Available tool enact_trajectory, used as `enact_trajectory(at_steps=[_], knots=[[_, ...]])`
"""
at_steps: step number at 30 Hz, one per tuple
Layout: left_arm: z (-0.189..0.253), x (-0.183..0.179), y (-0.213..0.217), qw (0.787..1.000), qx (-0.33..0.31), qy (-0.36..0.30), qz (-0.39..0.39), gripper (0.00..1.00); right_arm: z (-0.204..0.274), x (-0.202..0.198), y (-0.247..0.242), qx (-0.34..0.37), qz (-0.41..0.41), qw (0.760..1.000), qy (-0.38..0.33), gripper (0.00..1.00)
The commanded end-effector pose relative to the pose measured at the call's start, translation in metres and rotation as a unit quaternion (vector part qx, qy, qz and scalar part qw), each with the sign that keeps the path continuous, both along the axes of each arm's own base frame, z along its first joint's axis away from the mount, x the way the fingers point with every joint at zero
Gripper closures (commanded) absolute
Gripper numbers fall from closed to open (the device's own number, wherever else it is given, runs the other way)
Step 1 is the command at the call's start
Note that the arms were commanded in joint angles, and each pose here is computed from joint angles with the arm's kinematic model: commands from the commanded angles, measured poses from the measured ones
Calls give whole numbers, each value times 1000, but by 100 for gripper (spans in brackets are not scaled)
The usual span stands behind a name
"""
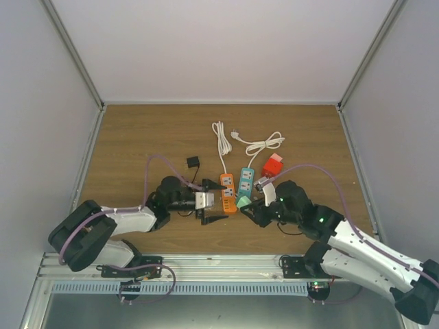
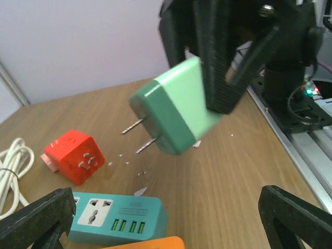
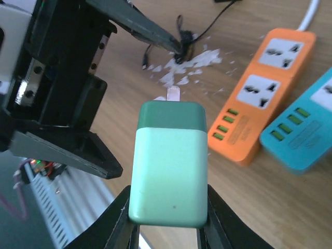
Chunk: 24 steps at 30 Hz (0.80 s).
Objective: Insert the plug
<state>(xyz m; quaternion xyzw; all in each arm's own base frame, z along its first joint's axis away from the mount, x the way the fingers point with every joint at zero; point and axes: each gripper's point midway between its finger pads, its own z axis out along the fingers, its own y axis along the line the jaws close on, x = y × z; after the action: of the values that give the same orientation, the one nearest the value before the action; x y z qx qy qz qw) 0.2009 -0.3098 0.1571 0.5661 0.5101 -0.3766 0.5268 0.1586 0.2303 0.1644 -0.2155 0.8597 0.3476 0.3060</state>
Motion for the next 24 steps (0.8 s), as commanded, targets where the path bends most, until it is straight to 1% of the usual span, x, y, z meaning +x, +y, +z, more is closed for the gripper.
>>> enact_trajectory(at_steps=[1, 2, 6, 10, 16, 19, 20, 24], knots=[[39, -26, 4, 982, -70, -178, 3, 1, 12, -29, 10, 32, 73, 996, 33, 100], [38, -30, 2, 978, -70, -195, 11, 1, 11, -31, 11, 31, 78, 996, 39, 100], [34, -23, -15, 975, -54, -211, 40, 1, 7, -35, 12, 19, 91, 994, 53, 100], [33, -21, -32, 962, -41, -258, 80, 1, 9, -40, 14, 20, 104, 993, 61, 99], [23, -22, -51, 958, -16, -275, 82, 1, 8, -43, 12, 15, 109, 992, 66, 99], [24, -26, -55, 956, -19, -282, 78, 1, 6, -43, 11, 11, 109, 992, 69, 99], [26, -26, -56, 955, -20, -284, 80, 2, 6, -43, 11, 12, 109, 992, 69, 99], [29, -28, -53, 953, -27, -290, 83, 10, 7, -41, 9, 8, 101, 992, 68, 99]])
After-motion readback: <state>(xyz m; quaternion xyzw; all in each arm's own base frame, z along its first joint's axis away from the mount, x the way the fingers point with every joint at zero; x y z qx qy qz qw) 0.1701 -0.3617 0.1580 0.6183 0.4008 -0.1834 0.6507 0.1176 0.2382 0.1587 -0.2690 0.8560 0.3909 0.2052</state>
